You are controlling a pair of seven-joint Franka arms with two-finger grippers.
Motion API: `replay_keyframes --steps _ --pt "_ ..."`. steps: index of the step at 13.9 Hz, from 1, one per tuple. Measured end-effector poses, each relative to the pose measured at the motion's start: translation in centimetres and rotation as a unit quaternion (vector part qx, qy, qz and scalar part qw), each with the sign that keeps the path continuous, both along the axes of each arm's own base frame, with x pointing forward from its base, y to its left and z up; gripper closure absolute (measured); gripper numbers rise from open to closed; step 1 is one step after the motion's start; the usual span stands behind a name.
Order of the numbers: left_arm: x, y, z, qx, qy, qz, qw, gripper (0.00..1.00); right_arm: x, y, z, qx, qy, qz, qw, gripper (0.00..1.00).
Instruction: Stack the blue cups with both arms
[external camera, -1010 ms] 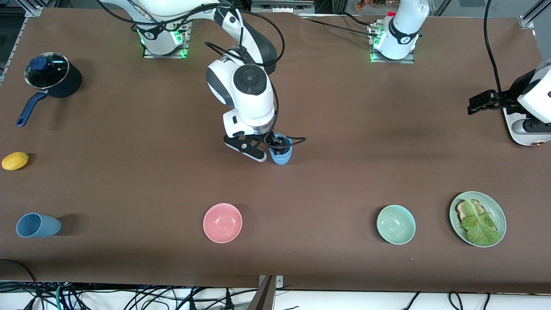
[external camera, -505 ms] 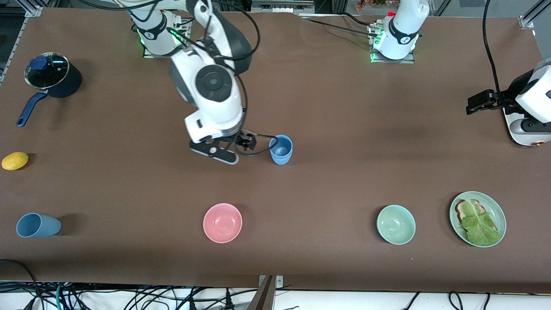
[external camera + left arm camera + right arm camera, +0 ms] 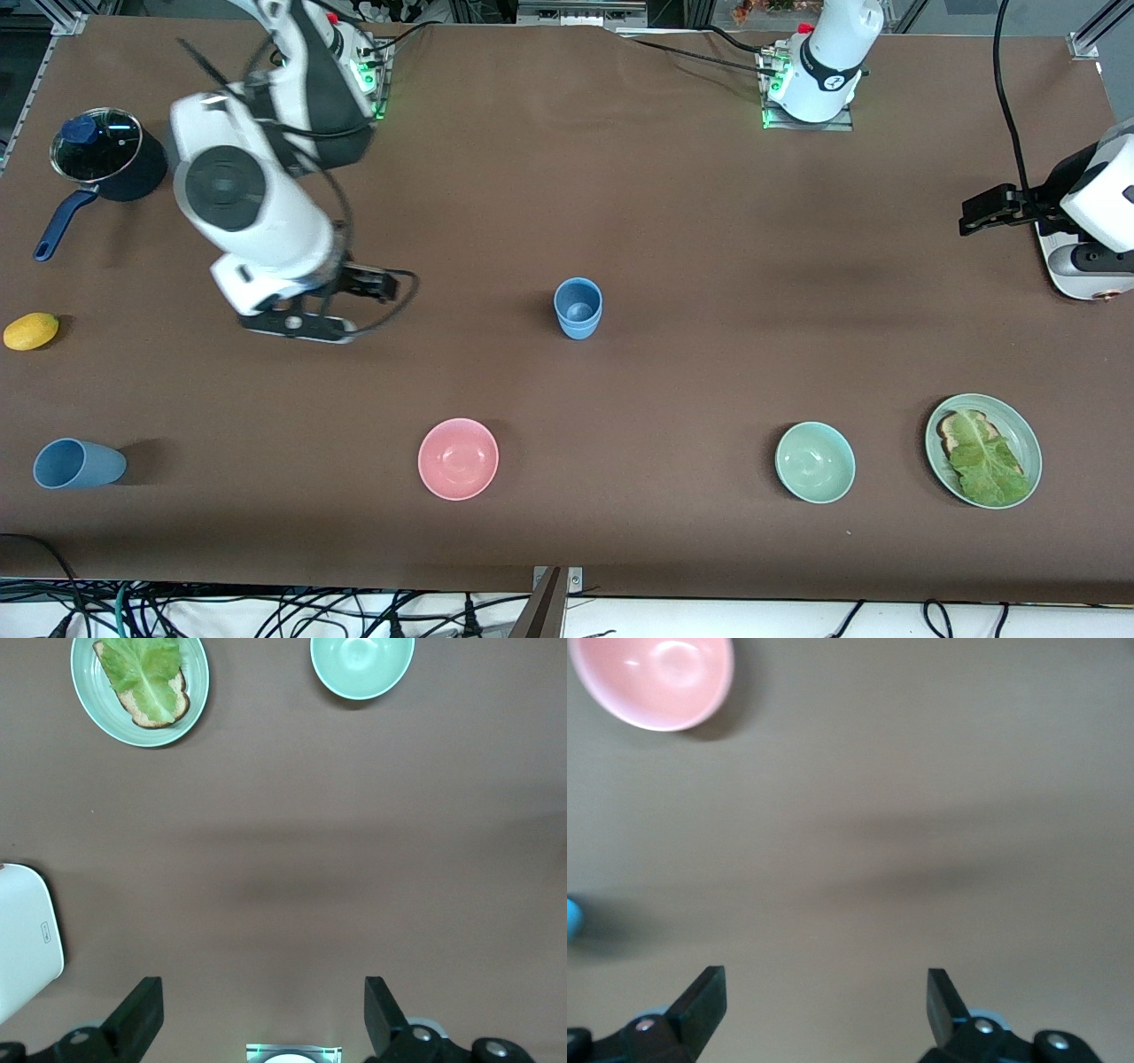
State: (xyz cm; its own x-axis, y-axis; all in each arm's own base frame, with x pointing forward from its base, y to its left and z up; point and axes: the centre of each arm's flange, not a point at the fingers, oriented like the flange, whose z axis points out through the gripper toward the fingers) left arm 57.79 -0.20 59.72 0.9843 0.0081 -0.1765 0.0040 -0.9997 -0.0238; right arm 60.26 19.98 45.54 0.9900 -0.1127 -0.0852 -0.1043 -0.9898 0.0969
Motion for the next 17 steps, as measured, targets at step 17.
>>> replay_keyframes --steps 17 --pt "-0.2 0.0 0.8 -0.001 -0.009 -0.002 1.0 0.0 -6.4 -21.0 12.1 0.017 0.01 0.019 1.0 0.0"
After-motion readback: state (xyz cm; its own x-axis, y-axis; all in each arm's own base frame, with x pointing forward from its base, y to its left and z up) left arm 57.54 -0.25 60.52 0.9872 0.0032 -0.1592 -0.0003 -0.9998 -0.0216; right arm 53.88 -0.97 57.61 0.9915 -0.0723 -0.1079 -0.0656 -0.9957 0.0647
